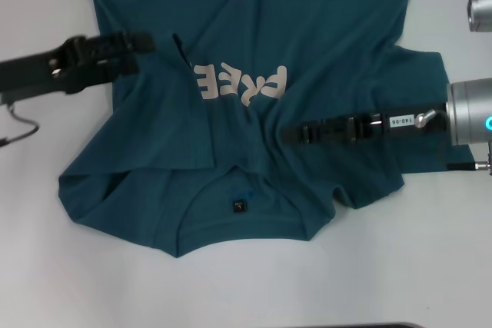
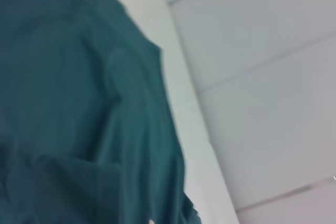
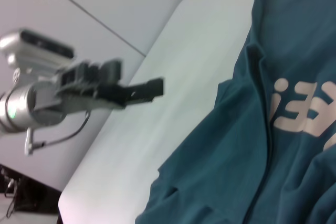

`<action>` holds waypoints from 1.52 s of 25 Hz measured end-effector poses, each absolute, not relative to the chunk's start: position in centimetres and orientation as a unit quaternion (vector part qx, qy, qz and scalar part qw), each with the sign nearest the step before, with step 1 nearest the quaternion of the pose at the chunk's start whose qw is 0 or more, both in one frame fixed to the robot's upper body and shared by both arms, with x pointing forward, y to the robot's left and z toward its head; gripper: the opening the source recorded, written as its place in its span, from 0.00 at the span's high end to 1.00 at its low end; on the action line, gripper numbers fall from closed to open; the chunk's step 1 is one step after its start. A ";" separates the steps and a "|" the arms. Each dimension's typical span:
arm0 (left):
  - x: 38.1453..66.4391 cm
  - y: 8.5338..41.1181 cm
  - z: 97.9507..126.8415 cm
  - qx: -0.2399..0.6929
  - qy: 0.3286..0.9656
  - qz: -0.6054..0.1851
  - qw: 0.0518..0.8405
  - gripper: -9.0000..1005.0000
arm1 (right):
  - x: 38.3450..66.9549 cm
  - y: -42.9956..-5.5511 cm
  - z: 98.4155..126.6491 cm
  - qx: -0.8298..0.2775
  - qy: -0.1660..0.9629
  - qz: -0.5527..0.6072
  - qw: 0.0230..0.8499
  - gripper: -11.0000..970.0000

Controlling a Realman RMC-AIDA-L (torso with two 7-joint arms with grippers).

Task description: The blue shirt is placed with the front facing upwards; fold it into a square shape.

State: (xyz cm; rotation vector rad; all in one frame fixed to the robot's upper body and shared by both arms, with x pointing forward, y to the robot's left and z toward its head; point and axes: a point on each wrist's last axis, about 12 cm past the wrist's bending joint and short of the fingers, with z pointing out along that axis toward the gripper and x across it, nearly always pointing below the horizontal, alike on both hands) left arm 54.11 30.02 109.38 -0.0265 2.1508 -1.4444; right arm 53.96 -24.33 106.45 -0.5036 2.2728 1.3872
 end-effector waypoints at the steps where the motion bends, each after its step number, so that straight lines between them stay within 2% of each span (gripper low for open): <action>1: 53.7 30.3 109.3 -0.002 0.797 -0.538 0.274 0.22 | 54.0 -24.5 106.5 -0.177 0.818 0.501 0.218 0.06; 8: 50.3 31.9 107.9 0.002 0.799 -0.541 0.263 0.22 | 53.6 -27.3 106.6 -0.121 0.815 0.505 0.257 0.06; 15: 48.4 31.6 107.4 0.002 0.787 -0.572 0.229 0.22 | 52.7 -31.4 107.3 -0.075 0.815 0.505 0.274 0.06; 18: 48.1 31.7 107.5 -0.009 0.778 -0.590 0.218 0.22 | 52.5 -33.4 107.7 -0.042 0.825 0.497 0.265 0.06; 25: 47.7 33.6 108.0 -0.057 0.760 -0.597 0.251 0.22 | 53.3 -37.7 109.9 0.006 0.879 0.419 0.227 0.07; 31: 47.7 33.7 107.9 -0.061 0.761 -0.595 0.249 0.22 | 53.8 -38.6 110.6 0.013 0.909 0.368 0.193 0.07; 38: 47.7 33.7 107.9 -0.065 0.760 -0.596 0.249 0.22 | 53.8 -39.1 110.6 0.027 0.912 0.359 0.196 0.07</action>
